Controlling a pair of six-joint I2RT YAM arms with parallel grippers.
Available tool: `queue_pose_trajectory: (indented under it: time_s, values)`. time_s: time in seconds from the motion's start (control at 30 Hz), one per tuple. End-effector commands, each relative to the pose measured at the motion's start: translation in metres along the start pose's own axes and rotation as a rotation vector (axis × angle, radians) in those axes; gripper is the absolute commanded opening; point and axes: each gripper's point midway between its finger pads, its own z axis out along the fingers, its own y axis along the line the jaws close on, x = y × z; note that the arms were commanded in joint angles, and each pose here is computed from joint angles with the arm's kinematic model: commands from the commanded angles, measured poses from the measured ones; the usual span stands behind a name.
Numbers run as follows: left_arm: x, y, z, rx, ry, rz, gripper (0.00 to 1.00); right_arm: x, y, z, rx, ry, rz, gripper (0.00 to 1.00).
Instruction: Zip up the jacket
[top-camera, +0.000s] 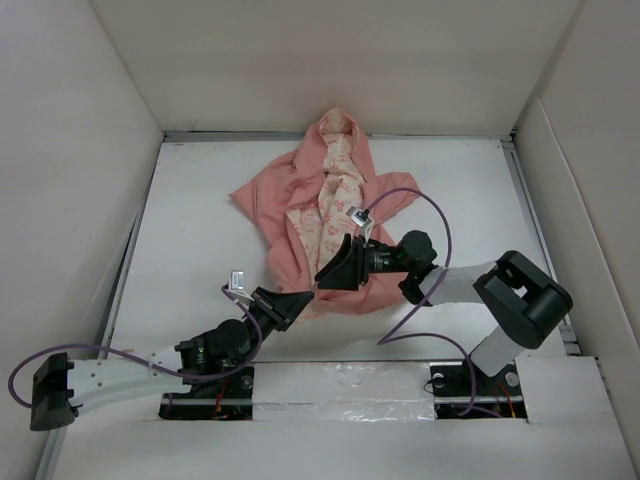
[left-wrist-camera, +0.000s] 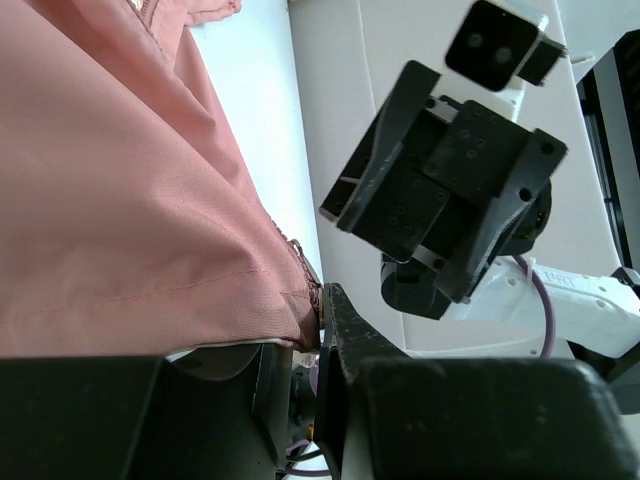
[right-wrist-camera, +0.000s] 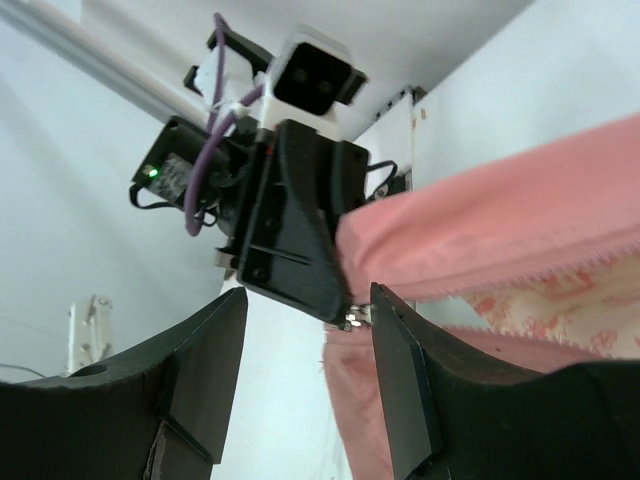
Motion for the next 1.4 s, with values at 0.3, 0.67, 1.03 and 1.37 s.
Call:
queue_pose_trajectory:
  time_s: [0.3,0.67,1.03,1.37]
  values:
    - [0.011,0.041,-0.005,-0.029,0.024,0.054,0.00,-0.011,0.018,0.007,-0.112,-0.060,-0.170,0.59]
    - [0.010,0.044,-0.005,-0.035,0.018,0.058,0.00,-0.004,0.026,0.014,-0.139,-0.027,-0.158,0.54]
    - [0.008,0.043,-0.005,-0.030,0.010,0.055,0.00,-0.003,0.032,0.015,-0.158,-0.025,-0.154,0.49]
    - [0.009,0.045,-0.005,-0.036,0.013,0.052,0.00,-0.005,0.035,0.015,-0.149,-0.029,-0.170,0.32]
